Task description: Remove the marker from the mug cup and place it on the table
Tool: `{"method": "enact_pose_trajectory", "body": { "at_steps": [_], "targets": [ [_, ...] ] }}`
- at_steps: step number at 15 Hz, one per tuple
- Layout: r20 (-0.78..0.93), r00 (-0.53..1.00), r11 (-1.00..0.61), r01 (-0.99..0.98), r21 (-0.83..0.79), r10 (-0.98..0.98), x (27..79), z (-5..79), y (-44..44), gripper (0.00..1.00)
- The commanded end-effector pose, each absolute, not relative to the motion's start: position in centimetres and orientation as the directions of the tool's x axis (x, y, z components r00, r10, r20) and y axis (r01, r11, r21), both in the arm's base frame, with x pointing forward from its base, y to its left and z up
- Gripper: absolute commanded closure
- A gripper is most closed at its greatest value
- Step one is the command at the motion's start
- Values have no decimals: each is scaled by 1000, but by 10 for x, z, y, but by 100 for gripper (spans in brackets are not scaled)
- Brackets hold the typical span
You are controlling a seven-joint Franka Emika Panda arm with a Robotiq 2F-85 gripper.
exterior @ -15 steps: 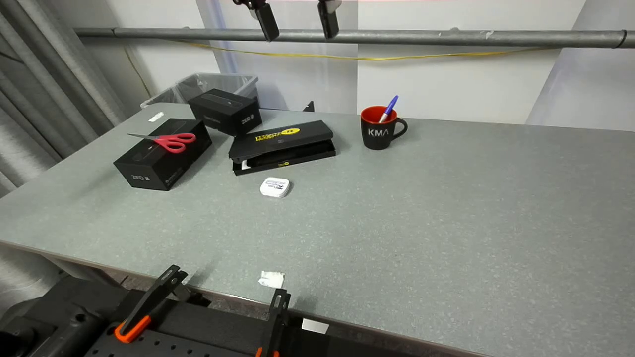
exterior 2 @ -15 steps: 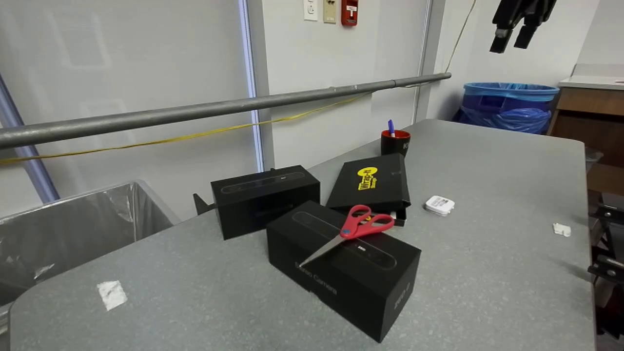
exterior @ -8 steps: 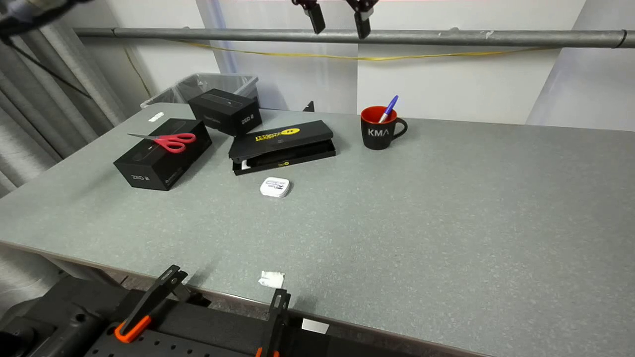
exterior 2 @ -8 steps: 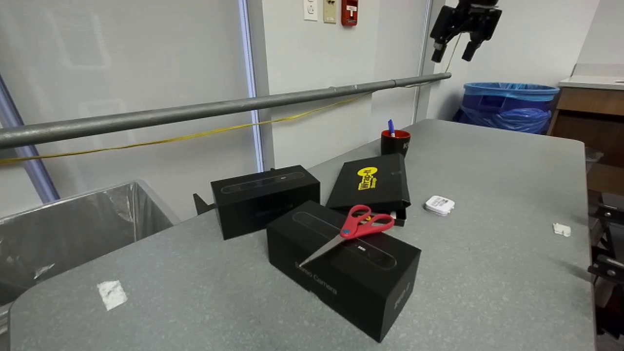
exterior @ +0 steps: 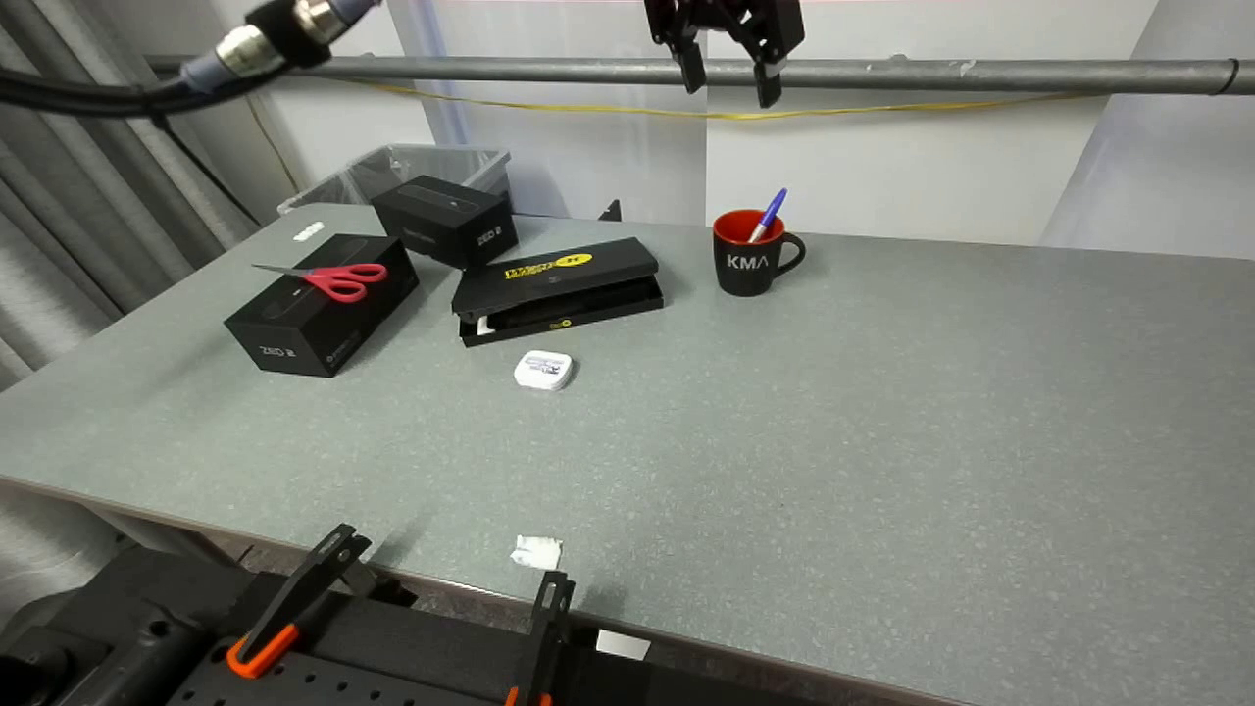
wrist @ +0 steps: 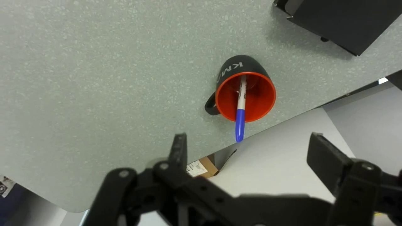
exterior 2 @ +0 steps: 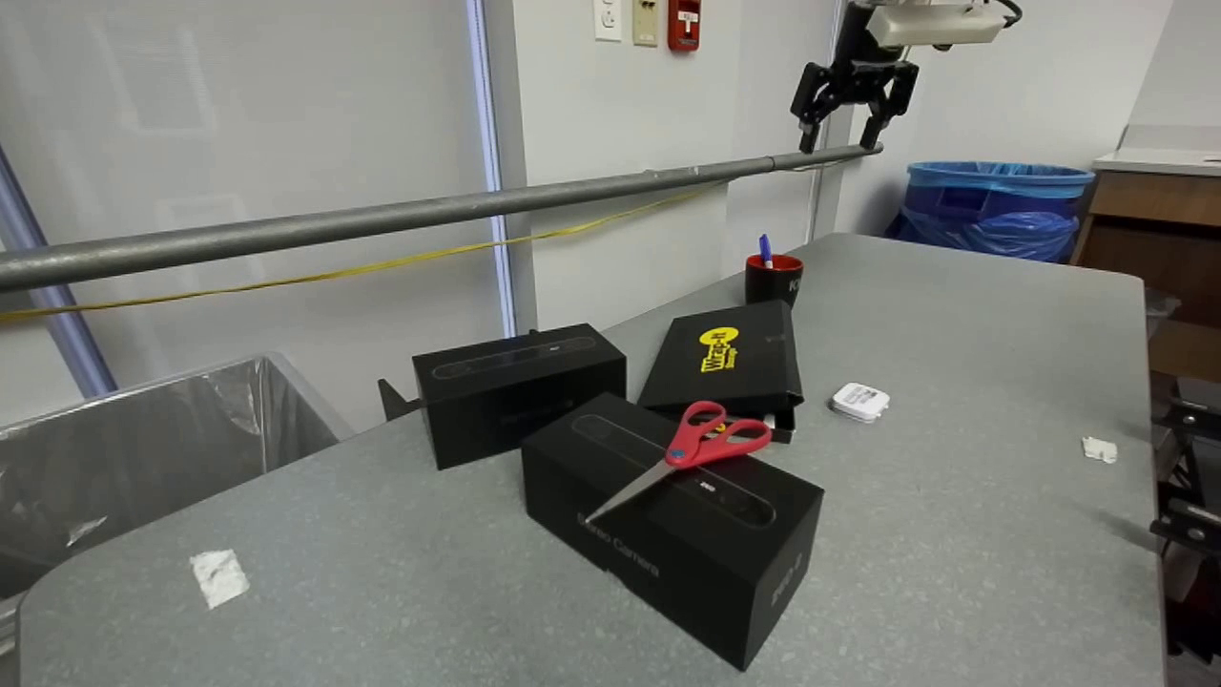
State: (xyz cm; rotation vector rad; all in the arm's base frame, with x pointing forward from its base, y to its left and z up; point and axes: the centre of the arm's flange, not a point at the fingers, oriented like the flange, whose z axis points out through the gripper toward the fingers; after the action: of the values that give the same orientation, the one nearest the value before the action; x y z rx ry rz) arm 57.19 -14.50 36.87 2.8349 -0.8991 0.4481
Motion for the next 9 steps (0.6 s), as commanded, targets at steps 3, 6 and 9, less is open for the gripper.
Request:
{"method": "enact_pose_trajectory", "body": {
  "at_steps": [3, 6, 9],
  "targets": [
    [341, 784, -822, -567, 51, -519, 577, 367, -140, 0],
    [352, 777, -807, -583, 91, -521, 601, 339, -137, 0],
    [372, 766, -786, -603, 136, -524, 626, 310, -135, 0]
  ]
}}
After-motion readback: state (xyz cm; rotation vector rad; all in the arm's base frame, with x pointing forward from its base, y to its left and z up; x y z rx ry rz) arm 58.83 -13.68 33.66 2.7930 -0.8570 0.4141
